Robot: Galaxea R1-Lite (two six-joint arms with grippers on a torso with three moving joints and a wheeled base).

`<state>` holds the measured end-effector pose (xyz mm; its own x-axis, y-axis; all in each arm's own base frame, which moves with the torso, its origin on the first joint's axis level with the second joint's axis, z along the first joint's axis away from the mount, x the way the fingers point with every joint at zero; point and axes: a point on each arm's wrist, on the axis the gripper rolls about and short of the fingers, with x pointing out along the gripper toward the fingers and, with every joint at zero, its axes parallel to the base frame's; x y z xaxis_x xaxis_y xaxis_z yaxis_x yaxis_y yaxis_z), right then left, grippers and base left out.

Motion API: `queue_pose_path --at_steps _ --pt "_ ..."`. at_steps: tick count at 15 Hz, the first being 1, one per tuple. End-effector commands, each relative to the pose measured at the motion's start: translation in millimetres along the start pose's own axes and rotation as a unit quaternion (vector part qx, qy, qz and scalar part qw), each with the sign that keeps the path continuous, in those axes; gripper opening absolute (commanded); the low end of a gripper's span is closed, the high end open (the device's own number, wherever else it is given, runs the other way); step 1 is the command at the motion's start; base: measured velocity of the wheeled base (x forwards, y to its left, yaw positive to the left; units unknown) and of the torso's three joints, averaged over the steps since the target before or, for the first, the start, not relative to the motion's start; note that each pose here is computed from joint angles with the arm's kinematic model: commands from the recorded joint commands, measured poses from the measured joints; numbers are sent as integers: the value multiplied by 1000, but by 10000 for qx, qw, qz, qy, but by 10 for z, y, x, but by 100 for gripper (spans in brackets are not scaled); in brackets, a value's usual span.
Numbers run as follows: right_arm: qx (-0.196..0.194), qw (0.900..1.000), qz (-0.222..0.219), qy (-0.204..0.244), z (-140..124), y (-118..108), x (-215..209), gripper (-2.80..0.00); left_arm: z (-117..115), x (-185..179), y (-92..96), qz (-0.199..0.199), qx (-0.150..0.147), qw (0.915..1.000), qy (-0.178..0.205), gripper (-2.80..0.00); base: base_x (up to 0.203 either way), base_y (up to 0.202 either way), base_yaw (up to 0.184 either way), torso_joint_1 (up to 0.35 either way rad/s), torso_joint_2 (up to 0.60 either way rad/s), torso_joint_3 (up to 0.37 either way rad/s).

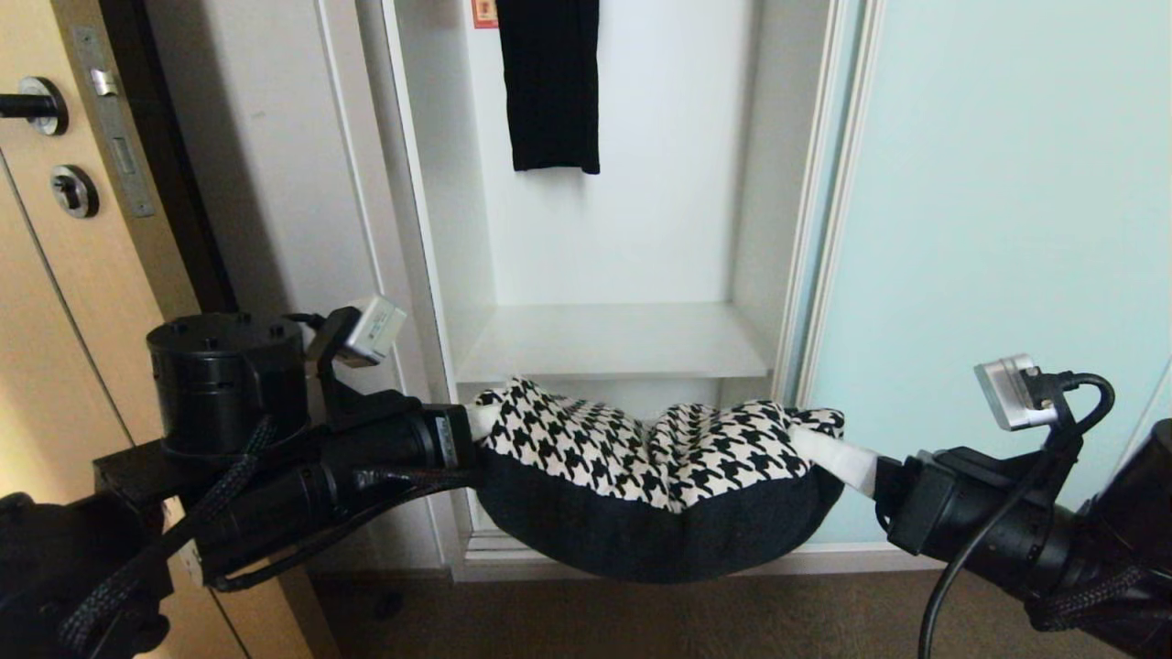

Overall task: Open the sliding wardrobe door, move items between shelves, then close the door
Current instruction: Place the pillow on the higher shelf

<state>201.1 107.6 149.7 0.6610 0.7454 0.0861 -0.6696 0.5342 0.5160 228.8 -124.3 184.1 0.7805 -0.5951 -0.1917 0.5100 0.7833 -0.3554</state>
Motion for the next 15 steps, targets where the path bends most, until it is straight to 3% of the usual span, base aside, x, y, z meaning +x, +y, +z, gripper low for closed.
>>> queue_pose_path --at_steps 1,10,15 --pt "5 10000 25 -11 0 1 2 -280 1 3 0 -8 -10 10000 -13 -280 0 0 0 0 0 0" --pt "-103 9995 159 -237 98 91 -56 -280 30 -60 -22 -55 21 9999 -94 -280 0 0 0 0 0 0" --pt "-219 9985 281 -417 184 156 -63 -280 58 -128 -49 -165 138 9993 -306 -280 171 0 0 -1 3 5"
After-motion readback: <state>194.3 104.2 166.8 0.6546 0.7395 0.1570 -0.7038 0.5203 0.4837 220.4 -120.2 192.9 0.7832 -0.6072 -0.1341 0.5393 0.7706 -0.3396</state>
